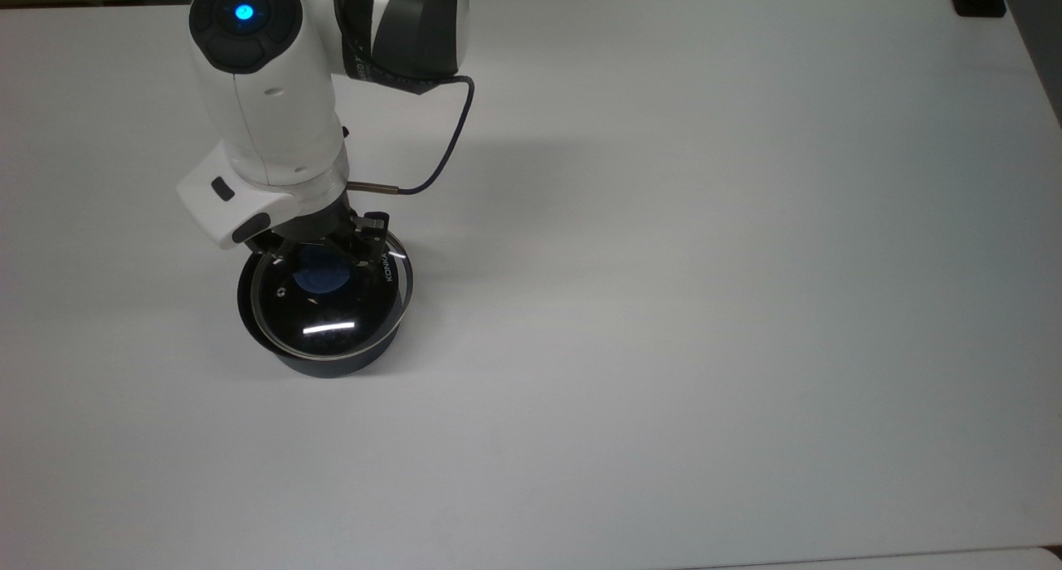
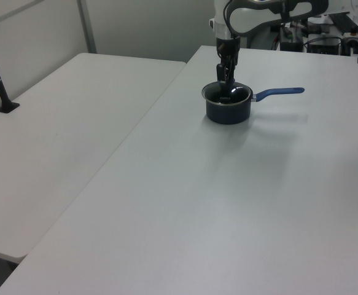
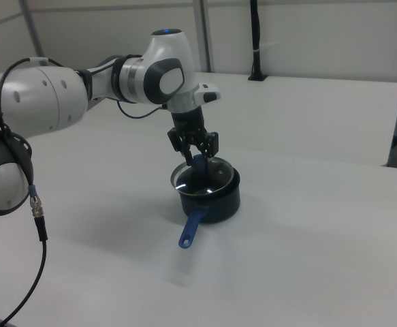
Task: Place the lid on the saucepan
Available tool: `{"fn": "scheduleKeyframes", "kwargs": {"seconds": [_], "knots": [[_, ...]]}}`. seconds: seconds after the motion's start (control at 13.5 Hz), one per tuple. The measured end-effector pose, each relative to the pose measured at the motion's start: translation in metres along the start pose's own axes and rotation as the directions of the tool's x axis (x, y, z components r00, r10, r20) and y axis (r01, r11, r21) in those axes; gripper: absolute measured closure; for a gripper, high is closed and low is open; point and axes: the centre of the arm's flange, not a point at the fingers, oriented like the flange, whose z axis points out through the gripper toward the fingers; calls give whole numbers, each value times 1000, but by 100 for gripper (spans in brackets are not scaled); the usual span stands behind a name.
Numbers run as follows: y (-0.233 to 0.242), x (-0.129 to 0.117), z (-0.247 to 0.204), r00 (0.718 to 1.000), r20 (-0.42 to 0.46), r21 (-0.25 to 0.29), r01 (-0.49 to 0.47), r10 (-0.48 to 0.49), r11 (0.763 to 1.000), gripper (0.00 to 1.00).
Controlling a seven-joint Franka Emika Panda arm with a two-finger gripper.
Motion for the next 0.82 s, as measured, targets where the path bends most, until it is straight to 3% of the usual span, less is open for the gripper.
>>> {"fn": "scheduleKeyframes", "kwargs": {"seconds": [0.82], "knots": [[6, 4, 2, 999, -23, -5, -23, 23, 1000, 39]]}}
